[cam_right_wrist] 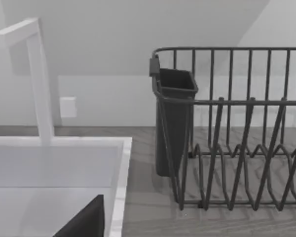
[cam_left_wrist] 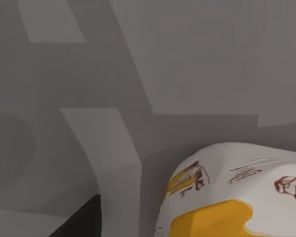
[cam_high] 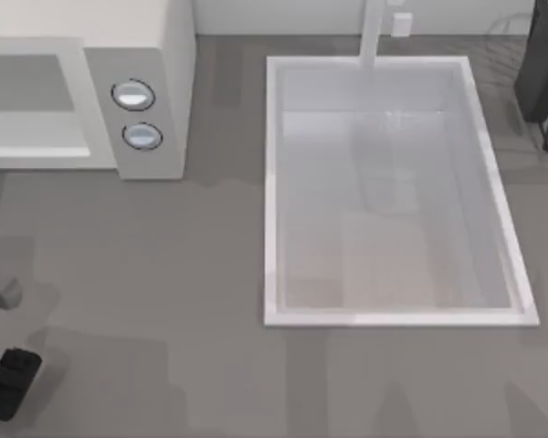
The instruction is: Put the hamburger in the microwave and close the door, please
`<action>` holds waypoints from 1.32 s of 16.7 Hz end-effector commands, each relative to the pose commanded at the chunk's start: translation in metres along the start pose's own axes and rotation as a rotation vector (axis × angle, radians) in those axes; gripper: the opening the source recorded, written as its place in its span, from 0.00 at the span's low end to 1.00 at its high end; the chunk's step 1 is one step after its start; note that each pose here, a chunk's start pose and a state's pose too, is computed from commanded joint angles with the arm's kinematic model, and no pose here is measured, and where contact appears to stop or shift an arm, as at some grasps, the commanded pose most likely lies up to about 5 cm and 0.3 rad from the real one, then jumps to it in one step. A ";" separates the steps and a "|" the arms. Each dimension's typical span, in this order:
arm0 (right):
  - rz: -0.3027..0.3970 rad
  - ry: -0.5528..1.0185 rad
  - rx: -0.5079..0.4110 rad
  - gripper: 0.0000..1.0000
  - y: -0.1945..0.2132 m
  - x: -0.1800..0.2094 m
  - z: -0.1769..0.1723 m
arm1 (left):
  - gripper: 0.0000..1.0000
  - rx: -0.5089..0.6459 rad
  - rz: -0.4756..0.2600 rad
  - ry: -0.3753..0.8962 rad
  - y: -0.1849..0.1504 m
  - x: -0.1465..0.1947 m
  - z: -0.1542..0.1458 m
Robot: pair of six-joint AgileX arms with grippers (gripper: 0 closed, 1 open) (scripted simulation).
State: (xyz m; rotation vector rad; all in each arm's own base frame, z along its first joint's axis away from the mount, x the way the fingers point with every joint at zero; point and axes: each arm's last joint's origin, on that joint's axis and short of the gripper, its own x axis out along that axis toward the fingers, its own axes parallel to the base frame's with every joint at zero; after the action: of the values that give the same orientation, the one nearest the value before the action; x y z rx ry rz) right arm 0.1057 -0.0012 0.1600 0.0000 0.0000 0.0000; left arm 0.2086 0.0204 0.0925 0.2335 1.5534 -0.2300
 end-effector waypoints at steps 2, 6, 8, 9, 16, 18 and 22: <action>0.000 0.000 0.000 1.00 0.000 0.000 0.000 | 1.00 0.000 0.000 0.001 0.000 0.001 0.000; 0.000 0.000 0.000 1.00 0.000 0.000 0.000 | 0.85 0.000 0.000 0.001 0.000 0.001 0.000; 0.000 0.000 0.000 1.00 0.000 0.000 0.000 | 0.70 0.000 0.000 0.001 0.000 0.001 0.000; 0.000 0.000 0.000 1.00 0.000 0.000 0.000 | 0.62 0.000 0.000 0.001 0.000 0.001 0.000; 0.000 0.000 0.000 1.00 0.000 0.000 0.000 | 0.10 0.000 0.000 0.001 0.000 0.001 0.000; 0.000 0.000 0.000 1.00 0.000 0.000 0.000 | 0.00 0.000 0.000 0.001 0.000 0.001 0.000; 0.000 0.000 0.000 1.00 0.000 0.000 0.000 | 0.00 0.000 0.000 0.001 0.000 0.001 0.000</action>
State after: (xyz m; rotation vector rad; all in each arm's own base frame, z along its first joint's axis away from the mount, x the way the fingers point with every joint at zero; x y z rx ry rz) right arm 0.1057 -0.0012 0.1600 0.0000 0.0000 0.0000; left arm 0.2083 0.0204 0.0915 0.2333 1.5542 -0.2301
